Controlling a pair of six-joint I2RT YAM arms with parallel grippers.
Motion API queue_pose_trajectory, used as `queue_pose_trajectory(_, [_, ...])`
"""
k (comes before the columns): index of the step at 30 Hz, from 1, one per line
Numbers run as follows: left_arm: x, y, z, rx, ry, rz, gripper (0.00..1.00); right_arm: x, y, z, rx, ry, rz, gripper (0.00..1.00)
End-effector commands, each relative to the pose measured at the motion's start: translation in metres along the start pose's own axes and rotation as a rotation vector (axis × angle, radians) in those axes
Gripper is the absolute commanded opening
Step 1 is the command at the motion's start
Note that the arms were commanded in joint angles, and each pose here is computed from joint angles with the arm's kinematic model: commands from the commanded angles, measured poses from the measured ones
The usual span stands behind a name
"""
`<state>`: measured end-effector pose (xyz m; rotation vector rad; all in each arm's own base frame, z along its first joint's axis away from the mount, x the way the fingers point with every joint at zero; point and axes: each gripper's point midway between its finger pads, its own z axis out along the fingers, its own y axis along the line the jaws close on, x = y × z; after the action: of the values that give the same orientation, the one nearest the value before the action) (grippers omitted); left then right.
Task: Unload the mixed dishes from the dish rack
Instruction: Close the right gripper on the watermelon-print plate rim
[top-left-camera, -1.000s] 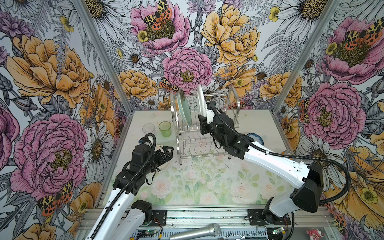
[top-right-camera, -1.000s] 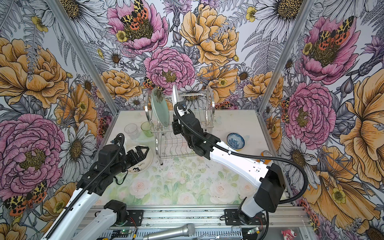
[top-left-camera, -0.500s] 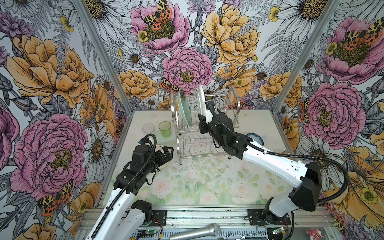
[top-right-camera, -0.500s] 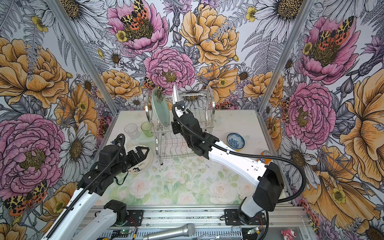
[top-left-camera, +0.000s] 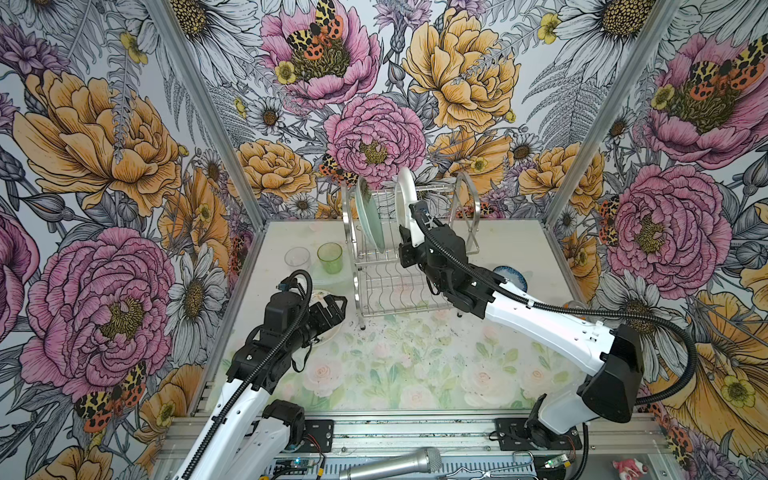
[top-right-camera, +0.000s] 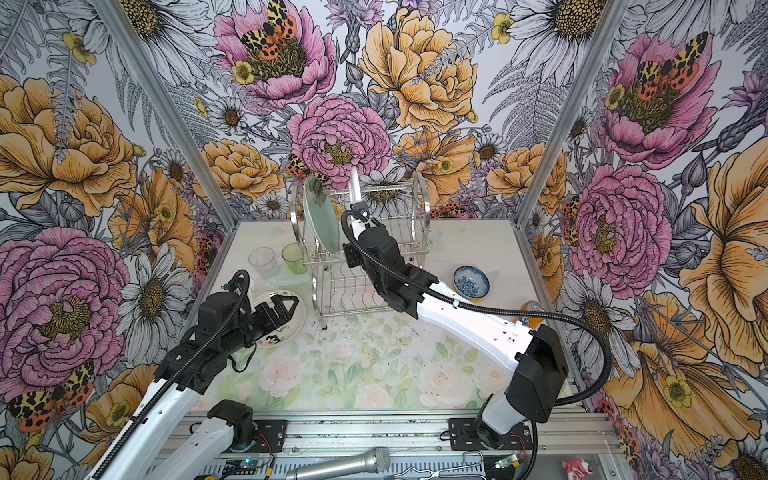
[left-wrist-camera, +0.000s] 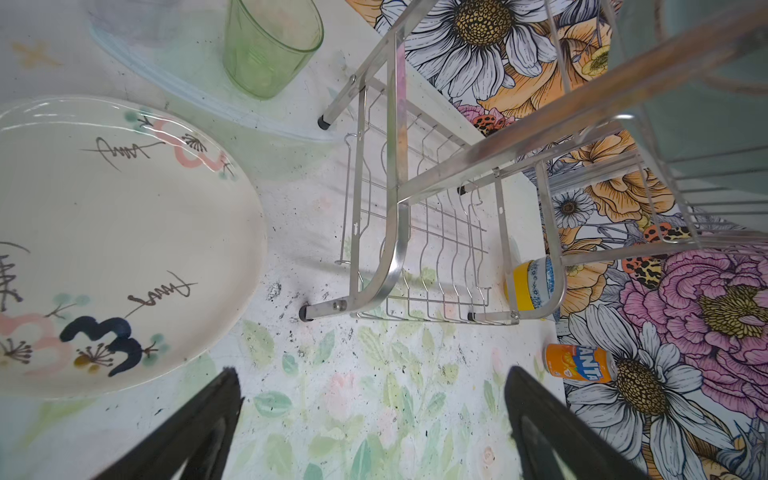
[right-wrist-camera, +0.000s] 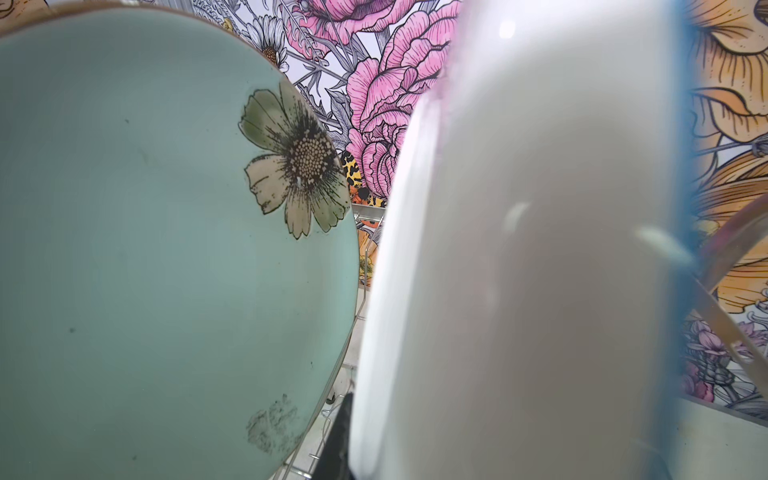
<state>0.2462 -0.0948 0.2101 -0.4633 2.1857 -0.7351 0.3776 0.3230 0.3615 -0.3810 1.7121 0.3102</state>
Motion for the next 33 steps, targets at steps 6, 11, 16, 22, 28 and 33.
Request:
queue_pose_trajectory(6, [0.006, 0.002, 0.0, 0.015, 0.011, -0.029, 0.99, -0.02, -0.002, -0.005, -0.005, -0.083, 0.009, 0.0])
queue_pose_trajectory(11, [0.007, 0.0, 0.001, 0.019, 0.02, -0.025, 0.99, -0.024, -0.003, -0.007, -0.001, -0.108, 0.02, 0.0])
queue_pose_trajectory(16, [0.007, 0.0, 0.0, 0.021, 0.019, -0.029, 0.99, -0.03, -0.003, -0.011, -0.007, -0.131, 0.033, 0.0])
queue_pose_trajectory(22, [0.007, 0.0, -0.001, 0.025, 0.015, -0.03, 0.99, -0.039, -0.004, -0.017, -0.014, -0.158, 0.027, 0.0])
queue_pose_trajectory(28, [0.007, 0.0, -0.001, 0.026, 0.015, -0.029, 0.99, -0.047, -0.005, -0.022, -0.02, -0.181, 0.027, 0.0])
queue_pose_trajectory(33, [0.008, 0.002, 0.0, 0.021, 0.017, -0.031, 0.99, -0.052, -0.005, -0.024, -0.022, -0.196, 0.029, 0.0])
